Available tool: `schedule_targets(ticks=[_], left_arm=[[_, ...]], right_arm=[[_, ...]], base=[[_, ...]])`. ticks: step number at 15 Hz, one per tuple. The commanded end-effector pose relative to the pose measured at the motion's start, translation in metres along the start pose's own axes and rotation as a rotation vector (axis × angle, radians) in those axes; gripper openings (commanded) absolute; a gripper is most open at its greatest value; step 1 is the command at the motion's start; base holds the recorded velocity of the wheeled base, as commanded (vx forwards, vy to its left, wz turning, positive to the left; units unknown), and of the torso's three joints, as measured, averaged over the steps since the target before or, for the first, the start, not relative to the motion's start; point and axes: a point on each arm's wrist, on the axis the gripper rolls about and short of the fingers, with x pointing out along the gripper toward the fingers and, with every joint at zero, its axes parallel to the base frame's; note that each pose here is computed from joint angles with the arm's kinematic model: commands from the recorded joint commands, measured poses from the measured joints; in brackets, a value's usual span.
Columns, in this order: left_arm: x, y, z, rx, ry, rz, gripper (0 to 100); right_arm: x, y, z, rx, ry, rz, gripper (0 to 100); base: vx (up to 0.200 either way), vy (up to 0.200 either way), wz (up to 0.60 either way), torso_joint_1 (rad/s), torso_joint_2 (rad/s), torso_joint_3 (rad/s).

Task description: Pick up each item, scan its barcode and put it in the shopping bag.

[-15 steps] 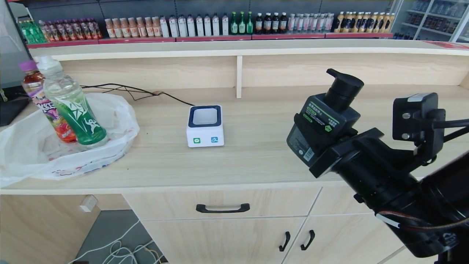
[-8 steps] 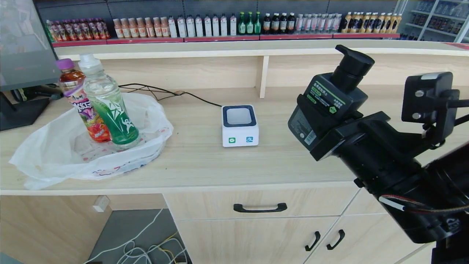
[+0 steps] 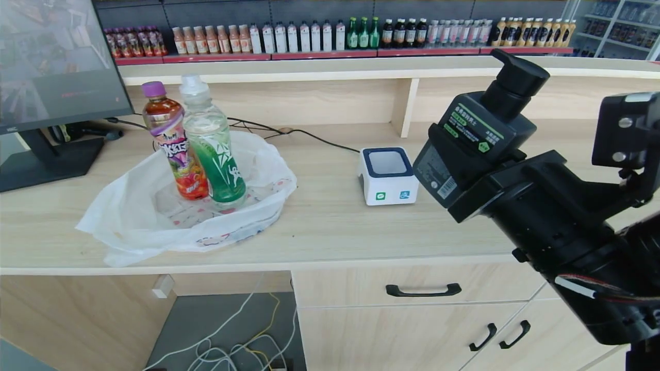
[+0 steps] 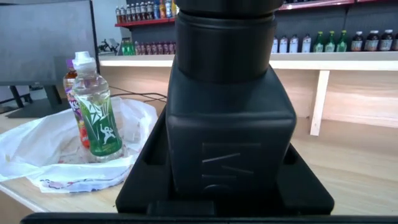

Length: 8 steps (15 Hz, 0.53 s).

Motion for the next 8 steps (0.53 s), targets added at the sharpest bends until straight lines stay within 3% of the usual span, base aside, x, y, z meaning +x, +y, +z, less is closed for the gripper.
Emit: schedule_targets(ticks=[1, 2, 8], left_arm=[[0.0, 0.0, 0.0, 0.001, 0.001, 0.001, 100], [0.0, 0.0, 0.0, 0.001, 0.001, 0.0, 100], [0.0, 0.0, 0.0, 0.001, 0.001, 0.0, 100]], right_arm=[[-0.001, -0.001, 0.002, 0.002, -0.005, -0.001, 0], [-0.001, -0.001, 0.002, 0.003, -0.005, -0.001, 0], [0.007, -0.006, -0.009, 0.0, 0.012, 0.021, 0]], base=[[0.0, 0.2, 0.0, 0.002, 0.0, 0.002], [0.0, 0.2, 0.0, 0.002, 0.0, 0.002], [0.0, 0.0, 0.0, 0.0, 0.0, 0.0]])
